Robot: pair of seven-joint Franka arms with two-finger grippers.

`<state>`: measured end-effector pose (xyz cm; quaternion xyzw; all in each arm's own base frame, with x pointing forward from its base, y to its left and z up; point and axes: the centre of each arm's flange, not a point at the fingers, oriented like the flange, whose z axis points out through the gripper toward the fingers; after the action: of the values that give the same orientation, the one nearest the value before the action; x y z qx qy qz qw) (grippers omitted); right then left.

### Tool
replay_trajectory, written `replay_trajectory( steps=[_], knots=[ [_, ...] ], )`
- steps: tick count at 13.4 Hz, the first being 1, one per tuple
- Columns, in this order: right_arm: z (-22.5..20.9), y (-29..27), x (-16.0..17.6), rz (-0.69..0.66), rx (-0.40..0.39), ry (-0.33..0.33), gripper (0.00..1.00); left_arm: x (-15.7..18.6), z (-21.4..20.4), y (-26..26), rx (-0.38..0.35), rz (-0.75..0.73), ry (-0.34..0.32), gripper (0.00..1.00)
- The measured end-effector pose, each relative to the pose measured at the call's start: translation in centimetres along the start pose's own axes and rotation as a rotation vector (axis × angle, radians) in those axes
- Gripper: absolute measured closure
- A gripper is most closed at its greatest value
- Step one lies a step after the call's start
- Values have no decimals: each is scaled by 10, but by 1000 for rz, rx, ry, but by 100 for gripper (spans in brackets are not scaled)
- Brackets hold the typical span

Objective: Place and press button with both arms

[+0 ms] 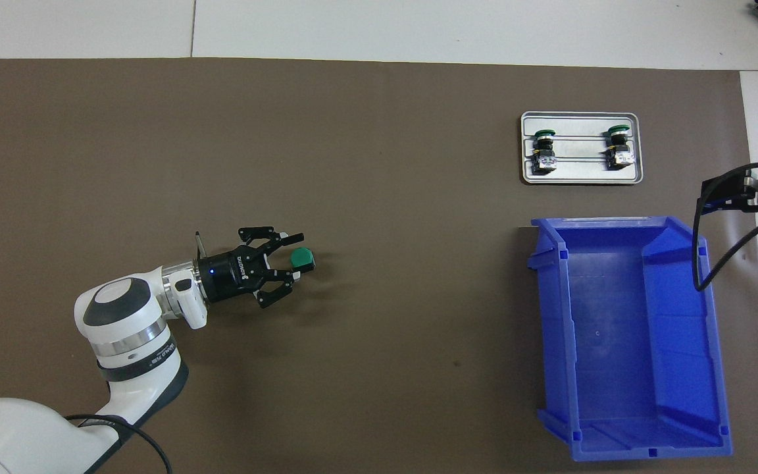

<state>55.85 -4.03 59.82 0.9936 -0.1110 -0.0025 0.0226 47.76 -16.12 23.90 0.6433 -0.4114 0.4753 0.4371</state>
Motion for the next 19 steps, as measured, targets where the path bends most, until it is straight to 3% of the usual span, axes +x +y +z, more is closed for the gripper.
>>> replay_trajectory(
  steps=[2,4,6,8,11,15,19],
  knots=[
    [0,0,0,0,0,0,0,8,-18,-11,36,10,17,36],
    [0,0,0,0,0,0,0,21,-34,-28,-53,-52,-88,36],
    [0,0,0,0,0,0,0,45,-77,-64,-61,-87,-165,36],
    [0,0,0,0,0,0,0,54,-99,-78,-66,-106,-193,36],
    [0,0,0,0,0,0,0,61,-101,-84,-90,-143,-251,36],
    [0,0,0,0,0,0,0,103,-111,-103,-94,-214,-428,36],
    [0,0,0,0,0,0,0,174,-120,-108,-14,-280,-624,36]
  ],
)
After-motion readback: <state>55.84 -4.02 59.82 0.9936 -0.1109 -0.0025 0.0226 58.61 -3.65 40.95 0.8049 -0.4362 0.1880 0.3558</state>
